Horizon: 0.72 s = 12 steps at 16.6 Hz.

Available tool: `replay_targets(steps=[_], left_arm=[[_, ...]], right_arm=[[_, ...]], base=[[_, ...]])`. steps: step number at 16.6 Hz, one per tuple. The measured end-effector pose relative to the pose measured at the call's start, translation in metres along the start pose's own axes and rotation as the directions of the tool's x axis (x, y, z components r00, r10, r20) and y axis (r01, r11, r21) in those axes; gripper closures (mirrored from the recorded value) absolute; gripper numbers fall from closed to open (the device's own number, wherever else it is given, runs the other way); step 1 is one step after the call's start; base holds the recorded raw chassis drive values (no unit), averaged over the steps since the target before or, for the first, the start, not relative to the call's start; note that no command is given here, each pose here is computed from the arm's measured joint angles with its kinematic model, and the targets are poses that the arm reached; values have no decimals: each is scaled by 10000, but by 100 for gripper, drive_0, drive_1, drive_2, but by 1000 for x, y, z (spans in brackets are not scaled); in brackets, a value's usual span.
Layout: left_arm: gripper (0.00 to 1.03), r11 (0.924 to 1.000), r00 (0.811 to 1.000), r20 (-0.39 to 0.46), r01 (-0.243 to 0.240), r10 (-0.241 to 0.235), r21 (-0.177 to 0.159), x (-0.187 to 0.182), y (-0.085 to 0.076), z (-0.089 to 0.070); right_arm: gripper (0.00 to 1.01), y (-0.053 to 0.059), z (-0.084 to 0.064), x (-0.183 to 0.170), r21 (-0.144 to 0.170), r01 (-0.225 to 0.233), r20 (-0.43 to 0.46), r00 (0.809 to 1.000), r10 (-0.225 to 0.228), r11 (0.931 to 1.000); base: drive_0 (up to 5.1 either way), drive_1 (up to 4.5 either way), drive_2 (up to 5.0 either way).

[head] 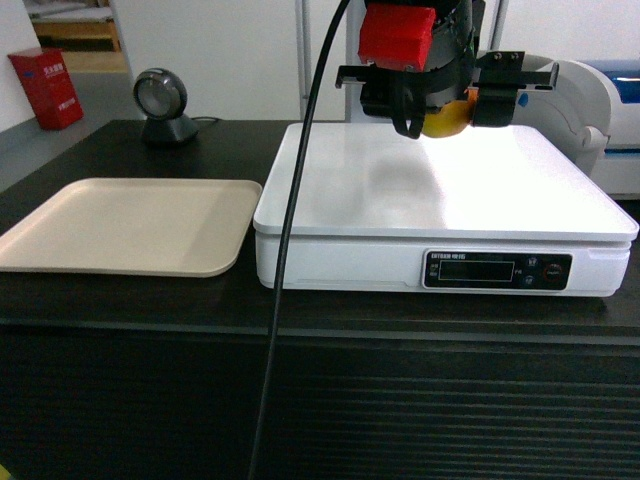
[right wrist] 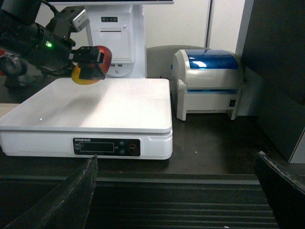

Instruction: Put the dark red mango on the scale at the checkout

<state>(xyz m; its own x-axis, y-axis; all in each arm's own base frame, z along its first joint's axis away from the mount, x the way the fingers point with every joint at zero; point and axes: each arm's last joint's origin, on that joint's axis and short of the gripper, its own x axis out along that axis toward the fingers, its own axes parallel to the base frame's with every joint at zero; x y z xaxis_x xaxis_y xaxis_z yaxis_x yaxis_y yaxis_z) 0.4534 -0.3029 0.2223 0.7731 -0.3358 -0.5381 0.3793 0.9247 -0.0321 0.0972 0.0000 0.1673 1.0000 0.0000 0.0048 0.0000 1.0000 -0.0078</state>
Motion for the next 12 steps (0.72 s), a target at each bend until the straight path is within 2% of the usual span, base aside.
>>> replay_targets(steps=[5,12], left_arm=[[46,9979,9989,-380,-313,292,-564,20,-4,0],[46,9956,9940,-1019,-469,385,-807,27,-5,-9]], right_arm=[[3,0,0,0,0,0,0,10000,0,10000],[3,0,0,0,0,0,0,10000,0,10000]], base=[[0,0,0],[0,0,0]])
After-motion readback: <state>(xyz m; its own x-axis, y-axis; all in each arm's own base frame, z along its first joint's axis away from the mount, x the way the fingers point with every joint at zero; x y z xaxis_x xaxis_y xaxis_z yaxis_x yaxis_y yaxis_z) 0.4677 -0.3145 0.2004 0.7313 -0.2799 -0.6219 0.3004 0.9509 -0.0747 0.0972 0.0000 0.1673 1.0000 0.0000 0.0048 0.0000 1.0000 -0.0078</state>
